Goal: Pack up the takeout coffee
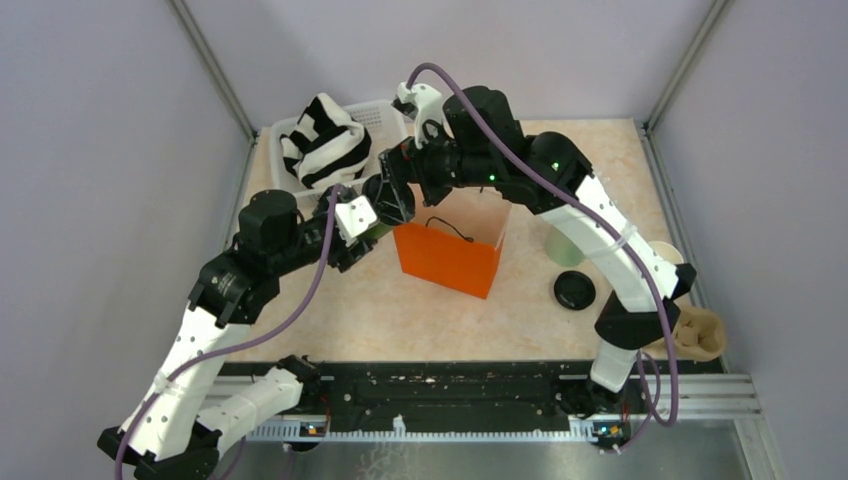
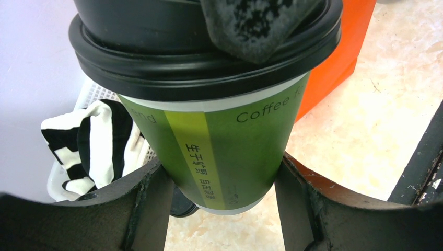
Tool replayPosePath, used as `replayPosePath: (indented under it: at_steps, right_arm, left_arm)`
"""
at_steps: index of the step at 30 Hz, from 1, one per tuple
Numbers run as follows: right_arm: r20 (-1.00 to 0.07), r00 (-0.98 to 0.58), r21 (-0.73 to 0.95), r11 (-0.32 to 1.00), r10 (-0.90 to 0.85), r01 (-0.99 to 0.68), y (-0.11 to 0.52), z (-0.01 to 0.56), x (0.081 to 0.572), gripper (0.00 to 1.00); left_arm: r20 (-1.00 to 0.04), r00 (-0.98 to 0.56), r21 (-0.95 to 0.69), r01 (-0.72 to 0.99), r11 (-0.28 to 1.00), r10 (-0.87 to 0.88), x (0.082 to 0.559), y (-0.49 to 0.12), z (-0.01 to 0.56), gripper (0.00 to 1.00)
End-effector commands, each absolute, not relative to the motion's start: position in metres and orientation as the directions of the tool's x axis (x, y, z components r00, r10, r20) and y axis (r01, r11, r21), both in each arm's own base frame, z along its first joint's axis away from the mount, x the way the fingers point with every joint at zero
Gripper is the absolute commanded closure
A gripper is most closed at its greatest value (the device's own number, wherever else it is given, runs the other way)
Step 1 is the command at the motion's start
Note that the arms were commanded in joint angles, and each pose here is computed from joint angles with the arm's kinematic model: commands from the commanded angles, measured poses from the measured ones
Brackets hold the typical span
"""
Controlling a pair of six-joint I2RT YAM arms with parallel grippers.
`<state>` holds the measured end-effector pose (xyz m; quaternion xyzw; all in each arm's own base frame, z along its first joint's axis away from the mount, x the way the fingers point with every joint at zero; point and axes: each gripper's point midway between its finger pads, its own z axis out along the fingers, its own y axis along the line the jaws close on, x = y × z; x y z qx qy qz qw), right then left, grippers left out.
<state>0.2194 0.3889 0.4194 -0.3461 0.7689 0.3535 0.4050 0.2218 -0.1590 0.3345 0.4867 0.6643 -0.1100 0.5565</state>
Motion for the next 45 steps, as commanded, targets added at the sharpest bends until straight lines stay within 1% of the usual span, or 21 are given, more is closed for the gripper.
replayPosePath:
  at_steps: [1, 3, 7, 11, 17, 21, 27, 30, 33, 36, 39, 44, 45]
  right_arm:
    - [-0.880, -0.413, 0.263, 0.484, -0.234, -0.834, 0.395, 0.424, 0.222, 0.05]
    - [-0.879, -0.414, 0.260, 0.491, -0.236, -0.831, 0.396, 0.422, 0.223, 0.08]
    - [-0.879, -0.419, 0.261, 0.504, -0.230, -0.824, 0.395, 0.422, 0.225, 0.18]
    - [-0.879, -0.419, 0.260, 0.506, -0.228, -0.822, 0.392, 0.423, 0.225, 0.20]
    - [-0.873, -0.426, 0.269, 0.493, -0.240, -0.828, 0.393, 0.419, 0.224, 0.29]
    - [-0.869, -0.433, 0.272, 0.500, -0.240, -0.822, 0.393, 0.417, 0.224, 0.34]
    - [-0.879, -0.431, 0.283, 0.503, -0.205, -0.817, 0.390, 0.427, 0.223, 0.38]
    - [-0.885, -0.426, 0.281, 0.515, -0.186, -0.810, 0.387, 0.430, 0.224, 0.39]
    - [-0.891, -0.422, 0.279, 0.530, -0.169, -0.801, 0.383, 0.434, 0.226, 0.40]
    - [-0.893, -0.424, 0.285, 0.539, -0.152, -0.793, 0.380, 0.435, 0.227, 0.41]
    - [-0.896, -0.423, 0.288, 0.553, -0.132, -0.782, 0.377, 0.438, 0.228, 0.41]
    - [-0.905, -0.412, 0.277, 0.585, -0.107, -0.762, 0.369, 0.441, 0.232, 0.41]
    - [-0.909, -0.405, 0.273, 0.593, -0.098, -0.757, 0.366, 0.445, 0.233, 0.41]
  left_arm:
    - [-0.848, 0.144, 0.422, 0.766, 0.486, 0.510, 0.225, -0.166, 0.343, 0.55]
    - [-0.847, 0.145, 0.423, 0.765, 0.485, 0.511, 0.225, -0.166, 0.343, 0.55]
    - [-0.847, 0.143, 0.422, 0.766, 0.484, 0.512, 0.226, -0.166, 0.342, 0.55]
    - [-0.846, 0.143, 0.423, 0.765, 0.486, 0.513, 0.226, -0.166, 0.343, 0.55]
    - [-0.846, 0.142, 0.426, 0.760, 0.491, 0.515, 0.227, -0.165, 0.344, 0.54]
    - [-0.847, 0.138, 0.427, 0.752, 0.502, 0.513, 0.227, -0.164, 0.346, 0.51]
    - [-0.852, 0.130, 0.419, 0.751, 0.511, 0.508, 0.227, -0.163, 0.347, 0.49]
    - [-0.855, 0.129, 0.416, 0.750, 0.515, 0.503, 0.227, -0.163, 0.348, 0.42]
    - [-0.859, 0.131, 0.413, 0.749, 0.518, 0.495, 0.227, -0.164, 0.349, 0.29]
    - [-0.869, 0.133, 0.403, 0.749, 0.526, 0.476, 0.225, -0.165, 0.353, 0.23]
    - [-0.879, 0.133, 0.391, 0.752, 0.531, 0.459, 0.222, -0.166, 0.356, 0.09]
    - [-0.910, 0.130, 0.346, 0.760, 0.550, 0.393, 0.212, -0.168, 0.367, 0.02]
    - [-0.920, 0.125, 0.330, 0.760, 0.560, 0.372, 0.209, -0.168, 0.371, 0.01]
